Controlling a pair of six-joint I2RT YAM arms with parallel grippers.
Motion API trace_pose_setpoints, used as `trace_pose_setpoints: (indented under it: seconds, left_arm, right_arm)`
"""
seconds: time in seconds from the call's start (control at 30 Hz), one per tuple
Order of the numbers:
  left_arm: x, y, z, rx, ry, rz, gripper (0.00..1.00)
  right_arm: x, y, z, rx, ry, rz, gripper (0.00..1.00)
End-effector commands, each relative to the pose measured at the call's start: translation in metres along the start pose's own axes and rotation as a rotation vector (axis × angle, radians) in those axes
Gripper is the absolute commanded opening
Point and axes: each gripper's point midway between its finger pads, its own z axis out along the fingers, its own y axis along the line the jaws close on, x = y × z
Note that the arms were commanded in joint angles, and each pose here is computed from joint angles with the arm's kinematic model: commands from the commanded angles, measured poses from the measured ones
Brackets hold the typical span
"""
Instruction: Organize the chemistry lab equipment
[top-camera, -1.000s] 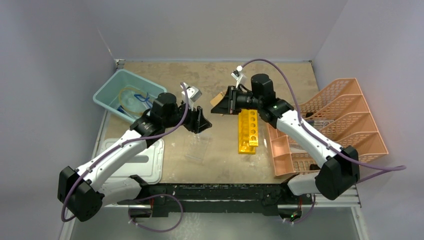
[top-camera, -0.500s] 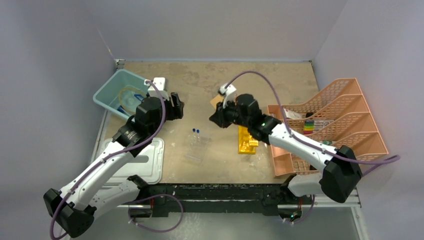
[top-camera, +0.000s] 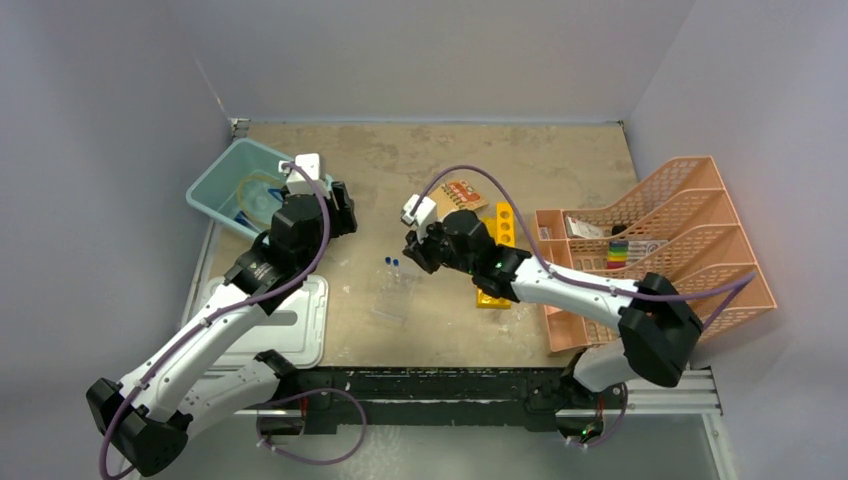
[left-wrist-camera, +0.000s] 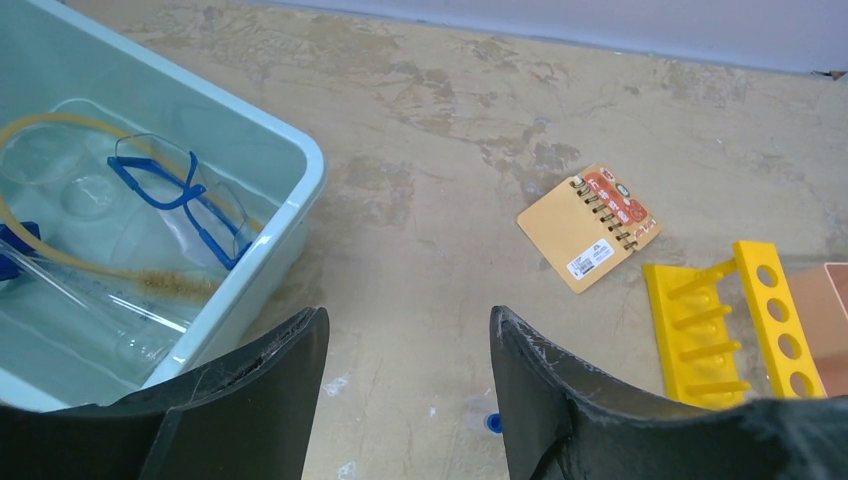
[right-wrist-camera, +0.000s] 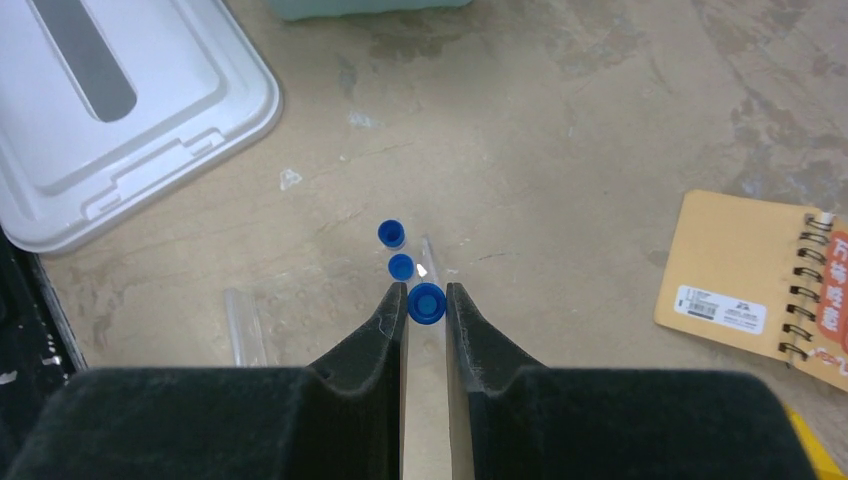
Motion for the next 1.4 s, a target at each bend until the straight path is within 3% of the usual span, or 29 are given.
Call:
trace_pose_setpoints:
  seconds: [0.0,0.93,1.37]
  left_arm:
    - [-0.007,0.003,0.002,-0.022,-0.034,-0.018,0.59]
    - [-0.002,0.004,0.004,-0.021,-0.027,0.004,0.6]
    - [-0.001,0.003,0.005,-0.022,-0.024,0.006,0.6]
  right_arm:
    - [-0.006,0.002,0.011,0.018,-0.029,-0.071,0.12]
    - [0.041,0.011,0.037,-0.019,0.075,-0.065,0.12]
    - [0.06,0.009,0.047,-0.006,0.108,-0.056,0.19]
